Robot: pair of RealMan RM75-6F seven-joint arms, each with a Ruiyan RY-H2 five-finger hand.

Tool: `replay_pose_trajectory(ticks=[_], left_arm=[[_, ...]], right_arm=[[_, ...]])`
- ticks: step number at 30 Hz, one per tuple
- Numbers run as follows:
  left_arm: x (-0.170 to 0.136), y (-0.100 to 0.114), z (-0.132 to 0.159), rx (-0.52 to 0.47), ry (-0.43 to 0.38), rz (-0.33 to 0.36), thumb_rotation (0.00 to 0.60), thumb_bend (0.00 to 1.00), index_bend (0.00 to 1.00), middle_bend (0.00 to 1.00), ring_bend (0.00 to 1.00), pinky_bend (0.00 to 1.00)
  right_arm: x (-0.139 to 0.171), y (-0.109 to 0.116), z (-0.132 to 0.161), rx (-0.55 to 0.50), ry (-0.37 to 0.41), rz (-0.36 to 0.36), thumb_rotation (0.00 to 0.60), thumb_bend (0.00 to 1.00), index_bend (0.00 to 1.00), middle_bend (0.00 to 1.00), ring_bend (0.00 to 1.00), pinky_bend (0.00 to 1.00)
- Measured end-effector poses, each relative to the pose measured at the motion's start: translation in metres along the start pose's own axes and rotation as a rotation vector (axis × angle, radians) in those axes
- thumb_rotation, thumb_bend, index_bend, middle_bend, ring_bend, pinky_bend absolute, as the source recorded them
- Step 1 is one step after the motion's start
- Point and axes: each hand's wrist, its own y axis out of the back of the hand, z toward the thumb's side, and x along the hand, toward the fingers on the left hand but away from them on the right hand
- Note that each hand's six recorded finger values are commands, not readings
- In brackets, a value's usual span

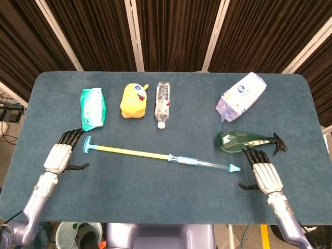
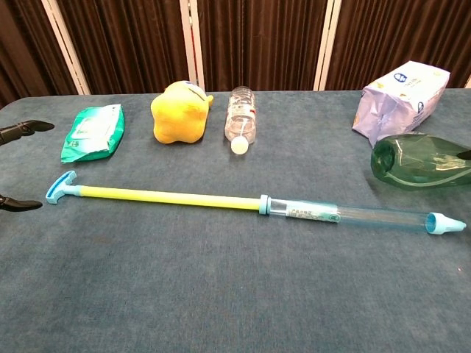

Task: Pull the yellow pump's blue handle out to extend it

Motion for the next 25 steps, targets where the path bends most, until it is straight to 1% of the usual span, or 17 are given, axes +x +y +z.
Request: replay_pose_trajectory(ticks=[4, 6, 7, 8, 10, 12, 15, 18, 19, 22, 23, 25], left_arm=[[-0.011, 0.02, -0.004, 0.029, 0.009, 0.048, 0.6, 0.07, 0.0, 0.0, 0.0, 0.0], [-0.018, 0.027, -0.008, 0.06, 0.027, 0.047, 0.6, 0.07, 0.0, 0.0, 0.0, 0.0], [-0.023, 0.031, -0.012, 0.082, 0.048, 0.035, 0.6, 0.07, 0.0, 0.0, 0.0, 0.0], [-0.028, 0.033, -0.015, 0.1, 0.066, 0.024, 0.6, 0.07, 0.0, 0.0, 0.0, 0.0], [-0.041, 0.039, -0.019, 0.146, 0.109, 0.002, 0.6, 0.07, 0.0, 0.0, 0.0, 0.0], [-0.054, 0.045, -0.019, 0.188, 0.149, -0.007, 0.6, 0.07, 0.0, 0.0, 0.0, 0.0], [-0.083, 0.056, -0.016, 0.247, 0.224, 0.005, 0.6, 0.07, 0.0, 0.0, 0.0, 0.0], [-0.114, 0.07, -0.017, 0.278, 0.31, 0.061, 0.6, 0.07, 0.0, 0.0, 0.0, 0.0], [-0.126, 0.077, -0.019, 0.29, 0.34, 0.09, 0.6, 0.07, 0.0, 0.0, 0.0, 0.0], [-0.154, 0.088, -0.02, 0.311, 0.384, 0.15, 0.6, 0.07, 0.0, 0.0, 0.0, 0.0], [-0.16, 0.089, -0.019, 0.316, 0.385, 0.157, 0.6, 0.07, 0.0, 0.0, 0.0, 0.0], [-0.167, 0.087, -0.015, 0.327, 0.366, 0.148, 0.6, 0.07, 0.0, 0.0, 0.0, 0.0]], right_arm=[[0.007, 0.016, 0.001, 0.013, 0.001, -0.069, 0.6, 0.0, 0.01, 0.0, 0.0, 0.0], [0.013, 0.028, -0.002, 0.033, -0.016, -0.127, 0.6, 0.01, 0.01, 0.0, 0.0, 0.0], [0.016, 0.034, -0.004, 0.046, -0.029, -0.154, 0.6, 0.01, 0.01, 0.0, 0.0, 0.0], [0.021, 0.04, -0.009, 0.068, -0.052, -0.186, 0.6, 0.01, 0.0, 0.0, 0.0, 0.0], [0.031, 0.049, -0.017, 0.107, -0.097, -0.226, 0.6, 0.01, 0.0, 0.0, 0.0, 0.0], [0.046, 0.057, -0.027, 0.137, -0.161, -0.259, 0.6, 0.02, 0.0, 0.0, 0.0, 0.0], [0.063, 0.06, -0.039, 0.121, -0.232, -0.272, 0.6, 0.02, 0.0, 0.0, 0.0, 0.0], [0.08, 0.061, -0.05, 0.107, -0.281, -0.267, 0.6, 0.02, 0.0, 0.0, 0.0, 0.0], [0.083, 0.062, -0.051, 0.109, -0.284, -0.268, 0.6, 0.02, 0.0, 0.0, 0.0, 0.0], [0.088, 0.066, -0.047, 0.106, -0.27, -0.284, 0.6, 0.02, 0.0, 0.0, 0.0, 0.0], [0.089, 0.067, -0.044, 0.105, -0.259, -0.286, 0.6, 0.02, 0.0, 0.0, 0.0, 0.0], [0.092, 0.067, -0.04, 0.109, -0.242, -0.279, 0.6, 0.02, 0.0, 0.0, 0.0, 0.0]])
